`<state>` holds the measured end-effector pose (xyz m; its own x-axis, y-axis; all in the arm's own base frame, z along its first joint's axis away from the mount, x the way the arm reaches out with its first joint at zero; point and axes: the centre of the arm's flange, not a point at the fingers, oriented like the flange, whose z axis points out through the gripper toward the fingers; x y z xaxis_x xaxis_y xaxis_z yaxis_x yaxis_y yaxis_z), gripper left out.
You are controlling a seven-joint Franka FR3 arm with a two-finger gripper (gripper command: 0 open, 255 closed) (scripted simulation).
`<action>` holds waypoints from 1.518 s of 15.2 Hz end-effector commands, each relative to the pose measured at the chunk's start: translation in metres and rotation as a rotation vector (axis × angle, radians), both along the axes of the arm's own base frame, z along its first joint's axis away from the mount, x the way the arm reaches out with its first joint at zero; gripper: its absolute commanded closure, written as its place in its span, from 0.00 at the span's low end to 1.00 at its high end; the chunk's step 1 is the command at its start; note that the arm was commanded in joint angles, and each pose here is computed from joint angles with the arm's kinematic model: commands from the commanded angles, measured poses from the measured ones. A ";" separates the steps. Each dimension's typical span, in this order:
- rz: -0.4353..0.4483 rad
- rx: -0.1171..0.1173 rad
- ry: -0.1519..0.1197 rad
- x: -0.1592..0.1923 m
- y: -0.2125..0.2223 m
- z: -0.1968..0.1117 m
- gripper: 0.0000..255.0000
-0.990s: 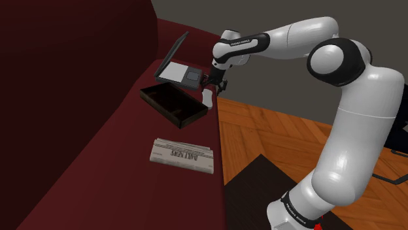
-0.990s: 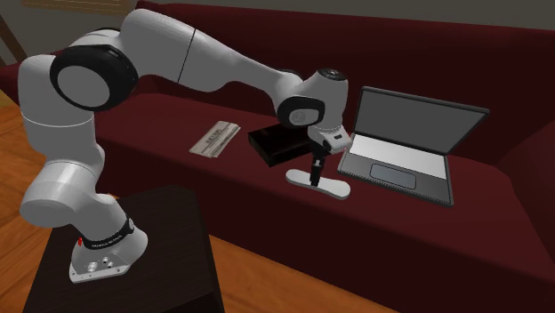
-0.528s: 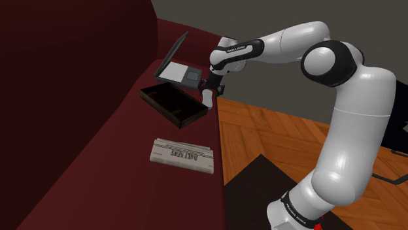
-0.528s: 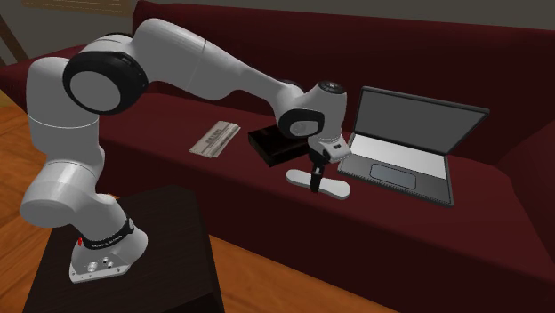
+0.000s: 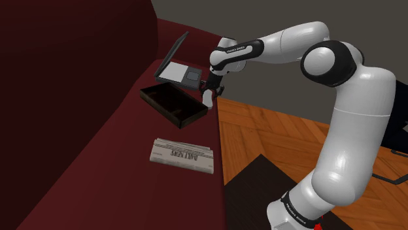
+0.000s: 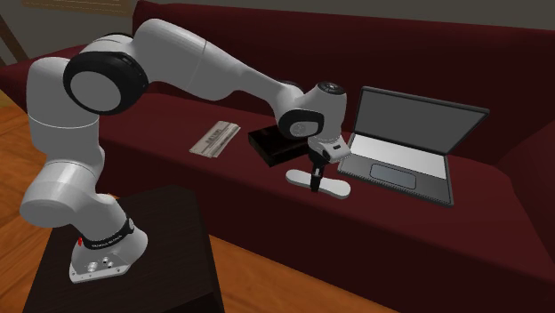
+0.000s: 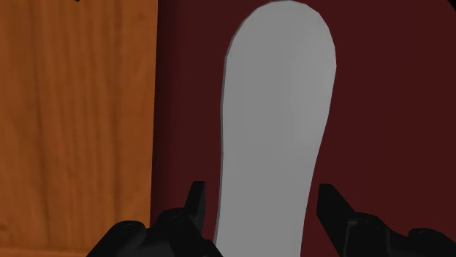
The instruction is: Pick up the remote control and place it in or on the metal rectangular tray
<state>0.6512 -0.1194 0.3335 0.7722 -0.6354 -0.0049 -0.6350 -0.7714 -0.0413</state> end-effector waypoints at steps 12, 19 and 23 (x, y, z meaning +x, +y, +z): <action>0.000 0.000 0.000 0.000 0.000 0.021 1.00; 0.000 0.000 0.000 0.000 0.000 0.058 1.00; 0.000 0.000 0.000 0.000 0.000 0.079 1.00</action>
